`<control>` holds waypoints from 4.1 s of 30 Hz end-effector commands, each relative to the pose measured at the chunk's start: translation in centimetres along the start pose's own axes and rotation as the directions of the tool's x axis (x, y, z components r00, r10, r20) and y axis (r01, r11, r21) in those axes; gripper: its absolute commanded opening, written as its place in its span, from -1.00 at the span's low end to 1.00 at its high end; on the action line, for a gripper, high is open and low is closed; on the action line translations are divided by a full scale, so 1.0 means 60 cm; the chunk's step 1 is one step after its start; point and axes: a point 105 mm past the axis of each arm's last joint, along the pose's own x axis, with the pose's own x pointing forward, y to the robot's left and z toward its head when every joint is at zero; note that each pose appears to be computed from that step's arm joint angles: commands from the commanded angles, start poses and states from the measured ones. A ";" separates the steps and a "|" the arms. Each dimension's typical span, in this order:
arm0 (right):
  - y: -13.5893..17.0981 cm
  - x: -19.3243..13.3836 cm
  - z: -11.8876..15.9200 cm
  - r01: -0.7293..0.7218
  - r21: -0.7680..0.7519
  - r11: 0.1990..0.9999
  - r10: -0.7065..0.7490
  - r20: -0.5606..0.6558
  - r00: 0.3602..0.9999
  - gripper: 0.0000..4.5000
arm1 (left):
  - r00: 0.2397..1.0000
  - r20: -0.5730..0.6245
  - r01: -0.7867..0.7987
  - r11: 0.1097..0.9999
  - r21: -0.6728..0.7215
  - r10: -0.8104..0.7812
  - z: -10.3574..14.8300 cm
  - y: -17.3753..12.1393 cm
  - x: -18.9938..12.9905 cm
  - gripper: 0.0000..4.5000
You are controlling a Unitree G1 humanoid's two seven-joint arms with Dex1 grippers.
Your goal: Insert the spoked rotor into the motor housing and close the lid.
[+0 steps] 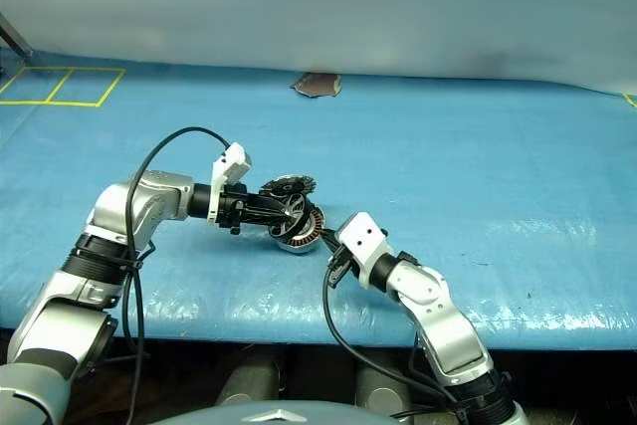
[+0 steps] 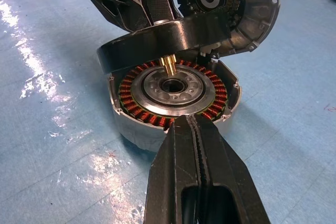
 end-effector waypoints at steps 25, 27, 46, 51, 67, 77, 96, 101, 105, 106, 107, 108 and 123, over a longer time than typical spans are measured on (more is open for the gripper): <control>-0.004 -0.004 0.013 0.010 -0.015 1.000 -0.010 0.032 0.999 -1.00 | 0.979 0.200 0.036 0.999 0.008 -0.037 0.048 -0.009 -0.035 0.33; -0.004 -0.004 0.013 0.008 -0.016 1.000 -0.007 0.032 0.999 -1.00 | 0.985 0.167 0.033 0.999 0.036 -0.039 0.036 -0.013 -0.035 0.33; -0.061 -0.007 0.059 0.077 -0.129 0.989 -0.068 0.072 0.995 -1.00 | 0.989 0.107 -0.122 0.967 0.223 0.100 -0.044 -0.009 -0.046 0.33; -0.104 0.004 0.097 0.099 -0.216 0.971 -0.080 0.096 0.992 -1.00 | 0.984 0.128 -0.149 0.965 0.215 0.124 -0.052 -0.007 -0.047 0.33; -0.049 0.122 0.155 -0.198 -0.244 0.949 0.235 0.133 0.963 -1.00 | 0.972 0.227 -0.126 0.939 0.321 0.053 -0.065 -0.031 -0.049 0.33; -0.021 0.106 0.119 -0.253 -0.216 0.943 0.277 0.090 0.957 -1.00 | 0.948 0.317 -0.135 0.921 0.365 0.014 -0.054 -0.040 -0.074 0.33; 0.020 0.090 0.006 -0.228 -0.036 0.973 0.228 -0.005 0.974 -1.00 | 0.946 0.317 -0.166 0.934 0.318 0.061 -0.062 -0.028 -0.067 0.33; 0.008 0.089 0.018 -0.158 -0.058 0.986 0.160 0.042 0.986 -1.00 | 0.937 0.341 -0.181 0.934 0.308 0.069 -0.059 -0.026 -0.062 0.33; 0.004 0.084 0.044 -0.176 0.022 0.984 0.173 0.093 0.980 -1.00 | 0.934 0.346 -0.207 0.919 0.335 0.084 -0.057 -0.022 -0.061 0.33; 0.002 0.085 0.050 -0.171 0.020 0.985 0.168 0.102 0.980 -1.00 | 0.934 0.347 -0.208 0.918 0.338 0.084 -0.057 -0.022 -0.061 0.33; 0.001 0.085 0.053 -0.167 0.020 0.986 0.164 0.106 0.981 -1.00 | 0.934 0.348 -0.210 0.917 0.340 0.085 -0.057 -0.021 -0.061 0.33; -0.002 0.086 0.057 -0.161 0.024 0.987 0.158 0.110 0.981 -1.00 | 0.934 0.348 -0.211 0.916 0.341 0.086 -0.057 -0.021 -0.062 0.33; 0.008 0.103 0.057 -0.182 0.076 0.980 0.175 0.086 0.981 1.00 | 0.933 0.341 -0.234 0.912 0.336 0.114 -0.061 -0.015 -0.070 0.34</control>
